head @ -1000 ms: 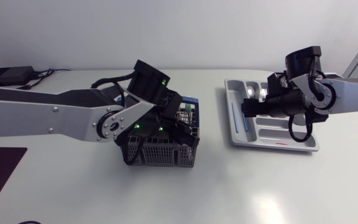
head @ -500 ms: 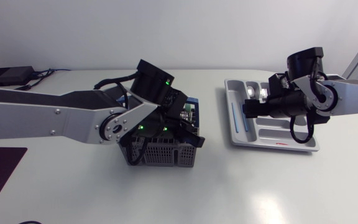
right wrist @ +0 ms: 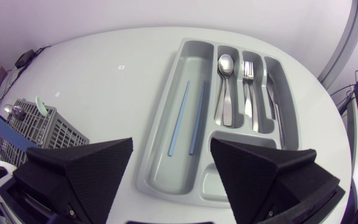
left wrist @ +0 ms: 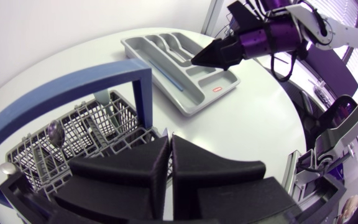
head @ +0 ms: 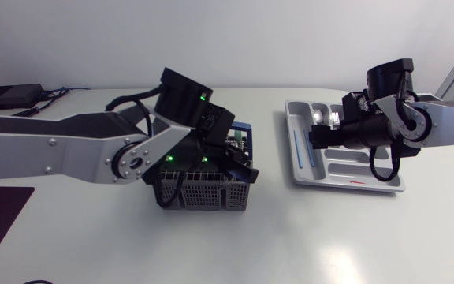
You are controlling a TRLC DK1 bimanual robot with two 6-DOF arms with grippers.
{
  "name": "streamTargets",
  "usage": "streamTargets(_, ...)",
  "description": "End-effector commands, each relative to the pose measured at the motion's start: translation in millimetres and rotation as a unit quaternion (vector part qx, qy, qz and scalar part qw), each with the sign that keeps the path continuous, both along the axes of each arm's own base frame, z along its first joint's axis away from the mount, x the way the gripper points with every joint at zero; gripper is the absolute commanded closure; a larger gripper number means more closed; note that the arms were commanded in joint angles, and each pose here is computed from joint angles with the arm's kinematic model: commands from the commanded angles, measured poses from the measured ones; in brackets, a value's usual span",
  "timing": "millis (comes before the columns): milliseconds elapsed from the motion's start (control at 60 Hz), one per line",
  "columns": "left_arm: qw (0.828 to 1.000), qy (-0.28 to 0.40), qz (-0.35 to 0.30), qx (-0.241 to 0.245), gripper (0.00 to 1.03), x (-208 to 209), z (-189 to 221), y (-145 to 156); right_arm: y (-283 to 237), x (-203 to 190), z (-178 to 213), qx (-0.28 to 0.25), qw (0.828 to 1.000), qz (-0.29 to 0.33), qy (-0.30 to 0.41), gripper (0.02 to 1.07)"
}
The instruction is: Unload the cutlery basket into the drawer organizer.
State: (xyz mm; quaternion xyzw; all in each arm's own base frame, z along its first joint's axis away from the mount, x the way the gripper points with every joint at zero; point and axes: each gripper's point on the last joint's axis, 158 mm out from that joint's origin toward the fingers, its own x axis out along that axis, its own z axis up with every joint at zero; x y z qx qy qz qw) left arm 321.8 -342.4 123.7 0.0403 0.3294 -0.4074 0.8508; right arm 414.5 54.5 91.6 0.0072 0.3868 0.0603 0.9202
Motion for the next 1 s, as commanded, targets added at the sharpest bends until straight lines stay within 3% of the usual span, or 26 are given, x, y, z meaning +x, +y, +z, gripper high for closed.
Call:
streamTargets(0,1.0,0.008,0.008,-0.024,0.96,-1,11,8,-6,-7,-5,-0.006,1.0,-0.002,0.005,0.17)
streamTargets(333,0.994,0.056,-0.009,-0.093,0.96,0,37,21,-2,-9,5,-0.009,1.0,0.007,-0.01,0.17)
streamTargets(483,0.992,0.057,-0.021,-0.107,0.96,-10,51,23,23,-25,33,0.01,0.996,0.072,-0.048,0.17)
streamTargets(533,0.992,0.055,-0.023,-0.111,0.96,-11,57,24,43,-39,51,0.028,0.989,0.124,-0.079,0.17)
streamTargets(717,0.991,0.049,-0.023,-0.124,0.96,-15,71,28,82,-84,80,0.014,0.959,0.226,-0.17,0.17)
streamTargets(983,0.987,0.048,-0.038,-0.147,0.96,-24,104,34,135,-139,91,0.008,0.919,0.337,-0.206,0.17)
